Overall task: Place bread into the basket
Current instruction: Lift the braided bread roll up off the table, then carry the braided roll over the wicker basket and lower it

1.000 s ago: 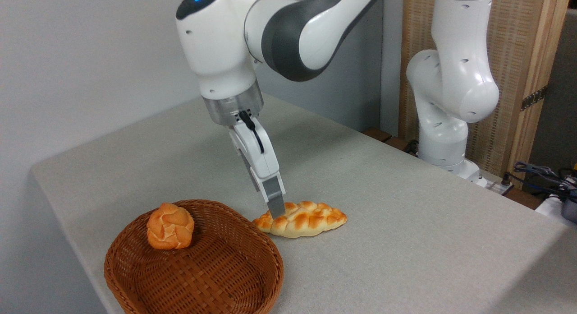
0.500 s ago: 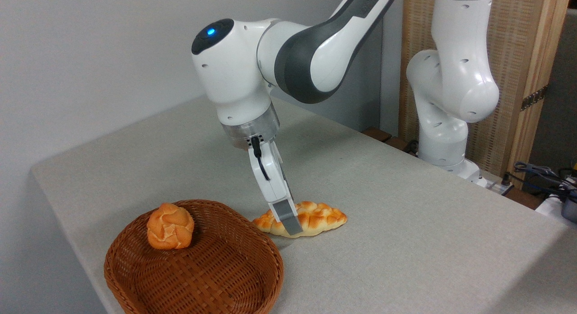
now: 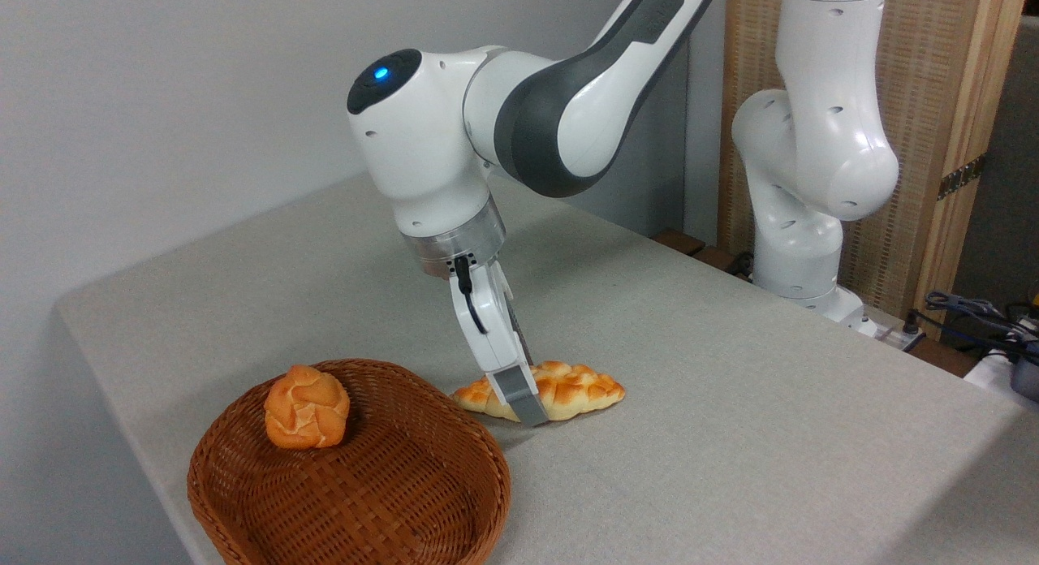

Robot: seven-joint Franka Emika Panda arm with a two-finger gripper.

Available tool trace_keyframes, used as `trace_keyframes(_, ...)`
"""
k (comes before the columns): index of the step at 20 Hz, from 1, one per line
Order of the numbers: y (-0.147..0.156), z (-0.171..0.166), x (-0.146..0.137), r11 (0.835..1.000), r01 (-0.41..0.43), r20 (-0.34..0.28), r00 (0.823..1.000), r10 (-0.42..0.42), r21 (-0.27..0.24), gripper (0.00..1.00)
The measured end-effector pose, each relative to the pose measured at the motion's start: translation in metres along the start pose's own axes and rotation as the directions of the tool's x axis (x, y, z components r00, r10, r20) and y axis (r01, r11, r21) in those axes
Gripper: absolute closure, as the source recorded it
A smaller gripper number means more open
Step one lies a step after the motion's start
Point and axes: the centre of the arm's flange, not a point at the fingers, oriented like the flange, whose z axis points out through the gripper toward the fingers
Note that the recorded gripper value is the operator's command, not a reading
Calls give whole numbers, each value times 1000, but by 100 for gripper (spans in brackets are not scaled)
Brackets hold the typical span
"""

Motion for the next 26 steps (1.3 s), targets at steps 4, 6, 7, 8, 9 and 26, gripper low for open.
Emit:
trace_keyframes(4, 2, 3, 6, 1000, -12, 6, 1000, 12, -4, 62)
trace_keyframes(6, 2, 3, 8, 1000, -15, 7, 1000, 15, -5, 62)
trace_keyframes(7, 2, 3, 8, 1000, -15, 7, 1000, 15, -5, 62)
trace_keyframes(8, 2, 3, 8, 1000, -16, 7, 1000, 16, -5, 62)
trace_keyframes(9, 2, 3, 8, 1000, -16, 7, 1000, 16, -5, 63)
trace_keyframes(26, 19, -102, 24, 999, -26, -131, 991, 31, 39, 64)
